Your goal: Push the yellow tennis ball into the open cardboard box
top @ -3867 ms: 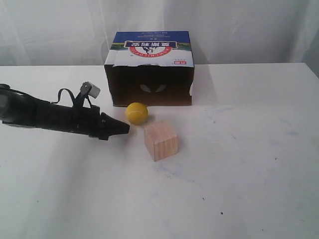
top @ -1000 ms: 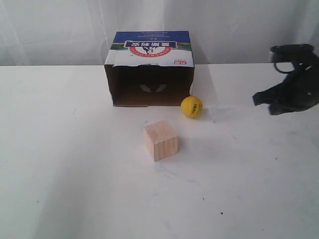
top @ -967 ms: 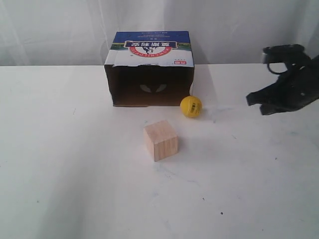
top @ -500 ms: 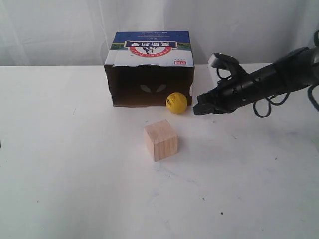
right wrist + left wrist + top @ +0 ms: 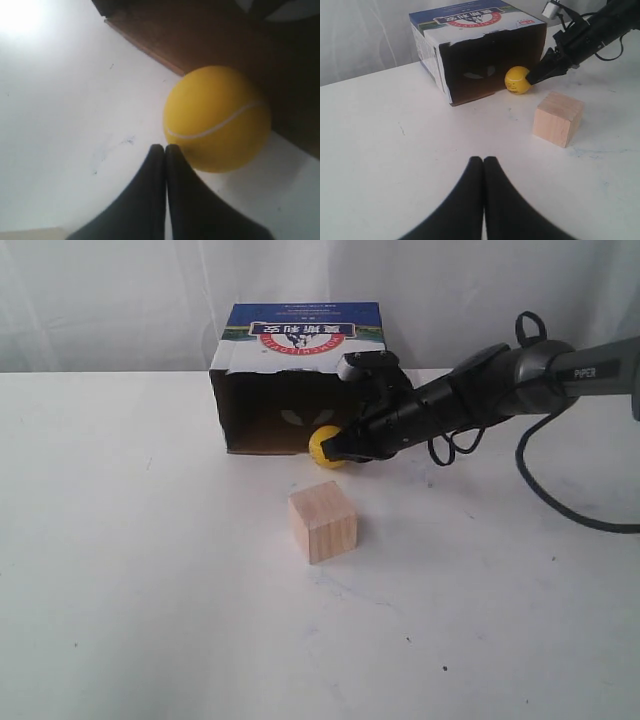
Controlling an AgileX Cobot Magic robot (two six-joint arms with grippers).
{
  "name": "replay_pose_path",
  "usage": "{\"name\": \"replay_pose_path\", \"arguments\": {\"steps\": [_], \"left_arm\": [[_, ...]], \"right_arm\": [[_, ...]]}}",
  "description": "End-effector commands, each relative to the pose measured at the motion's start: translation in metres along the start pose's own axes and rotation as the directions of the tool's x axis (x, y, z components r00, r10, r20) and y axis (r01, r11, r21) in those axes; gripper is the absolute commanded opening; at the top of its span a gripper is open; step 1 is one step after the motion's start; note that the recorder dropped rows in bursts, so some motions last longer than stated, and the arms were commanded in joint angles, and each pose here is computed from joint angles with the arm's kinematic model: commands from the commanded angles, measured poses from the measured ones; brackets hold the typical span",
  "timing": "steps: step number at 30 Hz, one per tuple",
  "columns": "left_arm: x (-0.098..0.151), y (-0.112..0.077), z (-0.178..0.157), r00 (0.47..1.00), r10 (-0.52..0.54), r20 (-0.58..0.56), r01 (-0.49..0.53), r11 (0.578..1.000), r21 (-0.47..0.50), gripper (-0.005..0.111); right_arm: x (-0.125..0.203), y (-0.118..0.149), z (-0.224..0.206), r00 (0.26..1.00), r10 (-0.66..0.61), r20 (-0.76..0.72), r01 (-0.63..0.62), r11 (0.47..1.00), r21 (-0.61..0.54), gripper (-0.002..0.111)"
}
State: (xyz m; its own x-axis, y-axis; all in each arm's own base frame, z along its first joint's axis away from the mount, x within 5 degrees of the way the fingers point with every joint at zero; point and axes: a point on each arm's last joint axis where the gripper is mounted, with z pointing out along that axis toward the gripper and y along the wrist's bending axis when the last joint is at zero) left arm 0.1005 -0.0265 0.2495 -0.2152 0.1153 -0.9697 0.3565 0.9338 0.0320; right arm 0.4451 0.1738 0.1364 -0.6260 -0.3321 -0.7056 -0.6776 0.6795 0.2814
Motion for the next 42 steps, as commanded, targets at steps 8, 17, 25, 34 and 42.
{"name": "replay_pose_path", "arguments": {"steps": [8, 17, 25, 34, 42], "left_arm": [[0.0, -0.001, 0.0, 0.999, -0.032, 0.01, 0.031, 0.999, 0.012, 0.0], [0.0, -0.001, 0.0, 0.999, -0.032, 0.01, 0.031, 0.999, 0.012, 0.0], [0.0, -0.001, 0.0, 0.999, -0.032, 0.011, 0.032, 0.999, 0.011, 0.0], [0.0, 0.001, 0.0, 1.0, 0.005, 0.012, -0.005, 1.0, -0.012, 0.0], [0.0, -0.001, 0.0, 0.999, -0.03, 0.012, 0.03, 1.0, 0.008, 0.0]], "right_arm": [[-0.042, -0.012, 0.002, 0.985, -0.12, 0.125, 0.111, 0.991, 0.077, 0.0], [-0.057, 0.013, -0.018, 0.98, -0.152, 0.132, 0.166, 0.981, -0.101, 0.0], [-0.053, 0.012, -0.017, 0.991, -0.111, 0.08, 0.119, 0.988, -0.098, 0.0], [-0.032, 0.011, -0.04, 0.976, 0.06, -0.208, -0.049, 0.997, 0.054, 0.0], [-0.03, 0.04, -0.137, 0.934, 0.191, -0.301, -0.079, 0.934, 0.348, 0.0]]}}
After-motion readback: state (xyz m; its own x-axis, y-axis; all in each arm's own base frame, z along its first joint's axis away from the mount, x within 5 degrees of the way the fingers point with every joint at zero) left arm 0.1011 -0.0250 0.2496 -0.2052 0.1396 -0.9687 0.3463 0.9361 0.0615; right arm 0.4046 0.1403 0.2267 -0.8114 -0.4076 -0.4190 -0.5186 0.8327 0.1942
